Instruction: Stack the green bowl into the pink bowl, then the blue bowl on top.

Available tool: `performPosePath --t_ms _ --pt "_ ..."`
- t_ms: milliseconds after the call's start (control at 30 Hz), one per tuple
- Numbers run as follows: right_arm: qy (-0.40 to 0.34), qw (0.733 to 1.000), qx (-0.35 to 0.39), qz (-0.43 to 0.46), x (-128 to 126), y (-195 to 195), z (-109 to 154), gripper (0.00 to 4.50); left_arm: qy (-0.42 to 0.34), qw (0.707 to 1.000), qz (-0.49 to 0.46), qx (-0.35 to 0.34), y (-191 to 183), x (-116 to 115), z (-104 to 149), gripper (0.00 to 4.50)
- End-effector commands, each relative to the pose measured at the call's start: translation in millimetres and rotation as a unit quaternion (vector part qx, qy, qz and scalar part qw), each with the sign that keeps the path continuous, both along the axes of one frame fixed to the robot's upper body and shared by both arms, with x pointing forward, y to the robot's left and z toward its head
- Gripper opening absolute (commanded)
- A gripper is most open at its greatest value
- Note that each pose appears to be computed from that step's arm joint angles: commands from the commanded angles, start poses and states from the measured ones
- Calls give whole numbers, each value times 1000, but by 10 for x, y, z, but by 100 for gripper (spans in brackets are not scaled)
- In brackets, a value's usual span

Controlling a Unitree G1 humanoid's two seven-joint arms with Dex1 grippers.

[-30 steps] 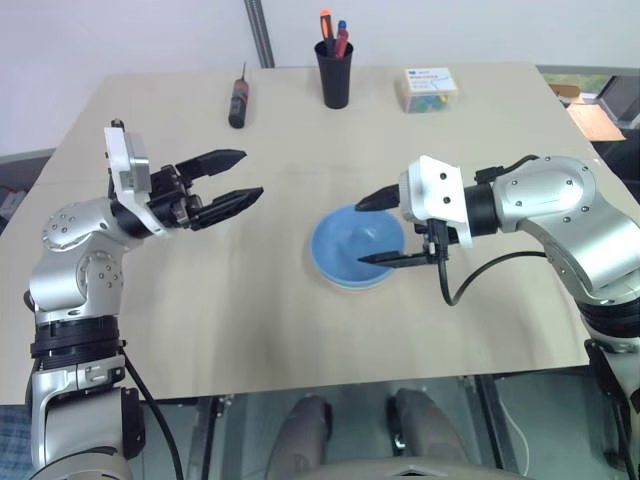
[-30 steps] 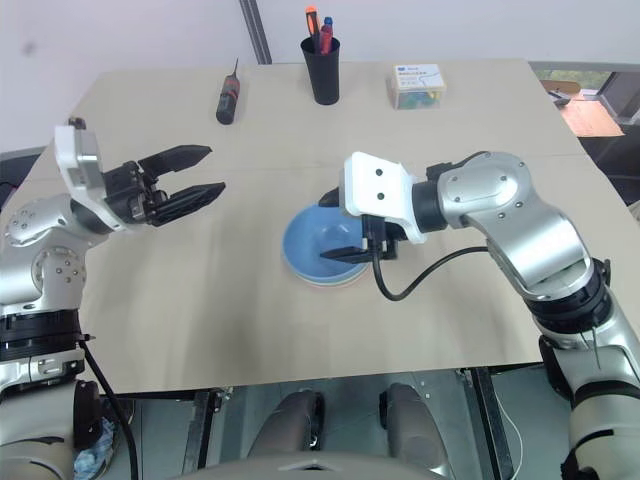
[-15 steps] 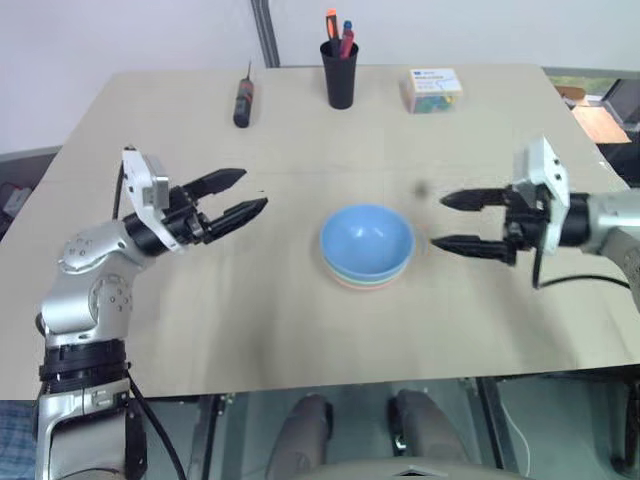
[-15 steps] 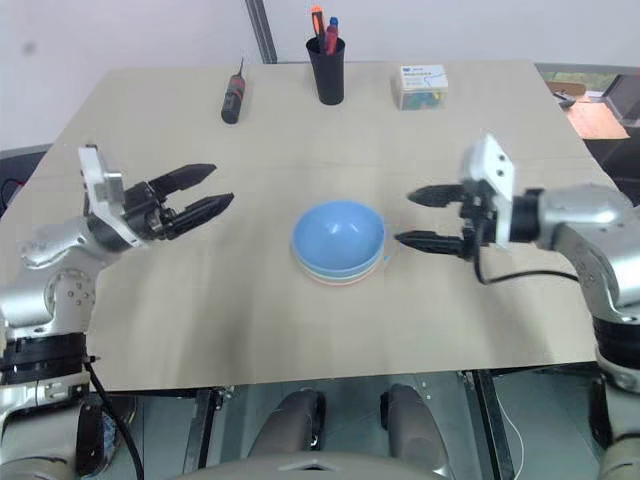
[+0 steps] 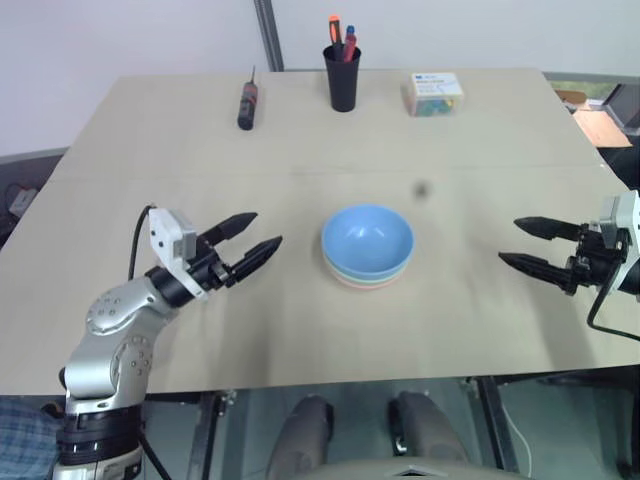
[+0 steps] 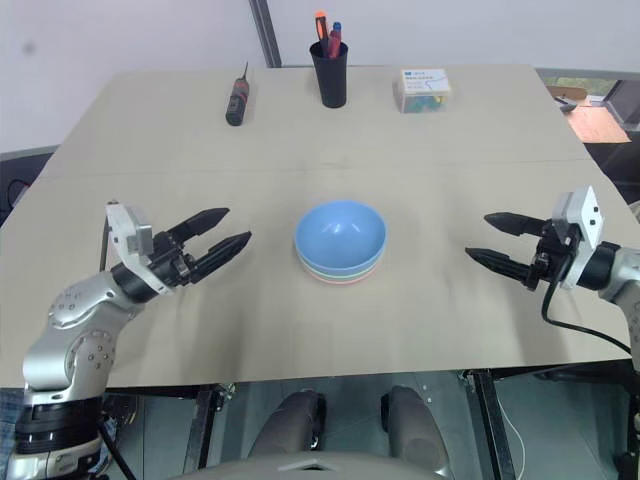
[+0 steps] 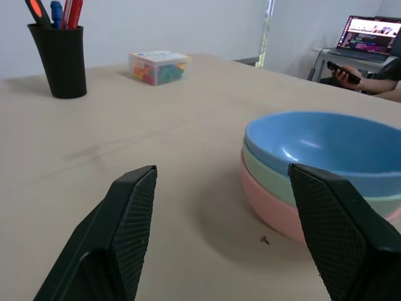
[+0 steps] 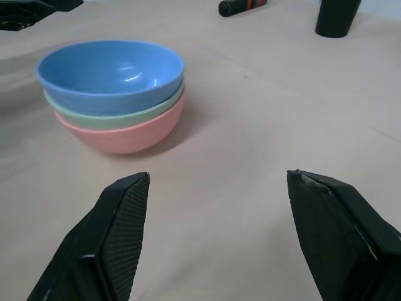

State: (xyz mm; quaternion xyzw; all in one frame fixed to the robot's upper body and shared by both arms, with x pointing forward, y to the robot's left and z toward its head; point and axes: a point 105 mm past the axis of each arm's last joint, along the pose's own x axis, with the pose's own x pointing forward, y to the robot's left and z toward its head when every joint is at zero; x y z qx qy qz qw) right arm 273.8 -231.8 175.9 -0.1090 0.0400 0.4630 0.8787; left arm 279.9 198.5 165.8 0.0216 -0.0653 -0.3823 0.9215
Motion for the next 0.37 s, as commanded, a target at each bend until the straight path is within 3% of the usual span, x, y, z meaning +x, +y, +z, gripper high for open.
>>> performPosePath --t_ms 33,367 --pt "-30 1000 -9 -3 1 -64 110 366 -27 1000 11 11 33 -56 129 356" --pt "-26 1000 -1 16 -4 24 95 366 -25 999 -2 45 22 -123 67 356"
